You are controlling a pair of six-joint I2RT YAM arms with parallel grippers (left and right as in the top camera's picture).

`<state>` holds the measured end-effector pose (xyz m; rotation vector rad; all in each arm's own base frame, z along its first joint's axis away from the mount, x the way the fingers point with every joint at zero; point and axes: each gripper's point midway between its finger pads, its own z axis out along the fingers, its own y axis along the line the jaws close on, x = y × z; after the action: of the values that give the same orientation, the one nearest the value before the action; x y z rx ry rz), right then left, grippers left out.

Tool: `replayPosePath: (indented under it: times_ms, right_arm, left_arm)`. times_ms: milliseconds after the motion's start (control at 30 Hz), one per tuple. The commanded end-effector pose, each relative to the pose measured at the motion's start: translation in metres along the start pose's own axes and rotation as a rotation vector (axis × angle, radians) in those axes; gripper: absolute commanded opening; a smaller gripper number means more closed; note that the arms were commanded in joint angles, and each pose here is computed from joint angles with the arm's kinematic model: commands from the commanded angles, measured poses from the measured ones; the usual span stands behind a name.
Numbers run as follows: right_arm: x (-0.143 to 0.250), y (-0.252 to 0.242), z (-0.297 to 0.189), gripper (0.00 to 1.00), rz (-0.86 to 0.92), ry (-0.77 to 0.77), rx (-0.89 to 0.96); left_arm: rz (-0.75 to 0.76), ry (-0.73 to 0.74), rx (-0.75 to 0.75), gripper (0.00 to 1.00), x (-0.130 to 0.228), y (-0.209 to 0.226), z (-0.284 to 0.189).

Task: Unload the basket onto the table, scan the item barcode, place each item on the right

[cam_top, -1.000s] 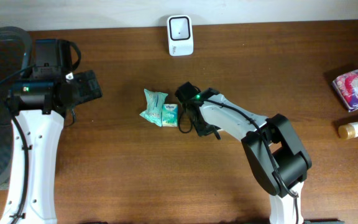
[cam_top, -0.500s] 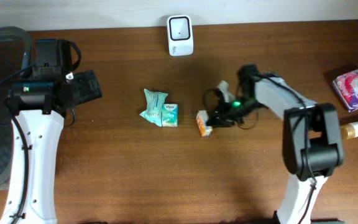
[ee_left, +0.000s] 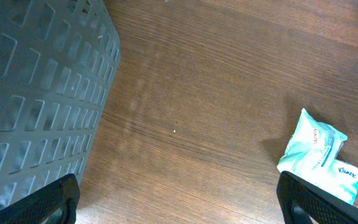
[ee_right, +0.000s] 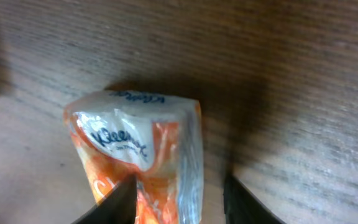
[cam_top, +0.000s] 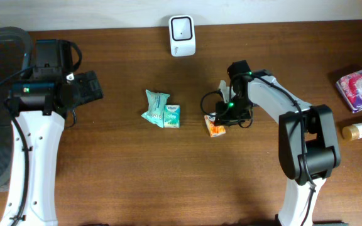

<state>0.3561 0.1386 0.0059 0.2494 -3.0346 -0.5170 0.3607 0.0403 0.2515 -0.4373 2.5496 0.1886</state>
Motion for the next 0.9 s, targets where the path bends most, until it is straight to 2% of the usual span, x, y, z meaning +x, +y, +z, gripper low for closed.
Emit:
replayPosePath:
  times_ms: [0, 67, 100, 133, 167, 233, 400, 667, 700, 767, 800, 867]
  right_arm:
    - [0.013, 0.01, 0.009, 0.04, -0.008, 0.035, -0.009]
    - [0.009, 0.047, -0.002, 0.04, -0.014, 0.028, -0.235]
    - [-0.002, 0.08, -0.029, 0.04, -0.088, -0.015, -0.476]
    - [-0.008, 0.098, -0.052, 0.04, -0.138, -0.057, -0.633]
    - [-0.023, 0.12, -0.103, 0.04, -0.189, -0.154, -0.908]
    - [-0.038, 0.118, -0.166, 0.04, -0.27, -0.312, -1.176]
    - [-0.052, 0.11, -0.176, 0.04, -0.351, -0.4, -1.16]
    - [-0.05, 0.116, -0.174, 0.04, -0.353, -0.384, -1.164]
    - [-0.052, 0.119, -0.159, 0.04, -0.329, -0.35, -1.095]
    - [-0.069, 0.092, -0.096, 0.04, -0.052, -0.244, -0.691]
    - [-0.075, 0.08, -0.084, 0.04, -0.004, -0.25, -0.564]
    - [-0.104, 0.058, -0.095, 0.04, -0.017, -0.356, -0.287]
  left_arm:
    - [0.005, -0.006, -0.01, 0.99, -0.002, 0.004, -0.001]
    - [0.005, -0.006, -0.01, 0.99, -0.002, 0.004, -0.001]
    - [0.005, -0.006, -0.01, 0.99, -0.002, 0.004, -0.001]
    - [0.005, -0.006, -0.01, 0.99, -0.002, 0.004, -0.001]
    - [0.005, -0.006, -0.01, 0.99, -0.002, 0.004, -0.001]
    - [0.005, -0.006, -0.01, 0.99, -0.002, 0.004, -0.001]
    - [0.005, -0.006, -0.01, 0.99, -0.002, 0.004, -0.001]
    - [0.005, -0.006, -0.01, 0.99, -0.002, 0.004, -0.001]
    - [0.005, -0.006, -0.01, 0.99, -0.002, 0.004, -0.001]
    - [0.005, -0.006, -0.01, 0.99, -0.002, 0.004, -0.001]
    - [0.005, -0.006, -0.01, 0.99, -0.002, 0.004, -0.001]
    - [0.005, -0.006, -0.01, 0.99, -0.002, 0.004, -0.001]
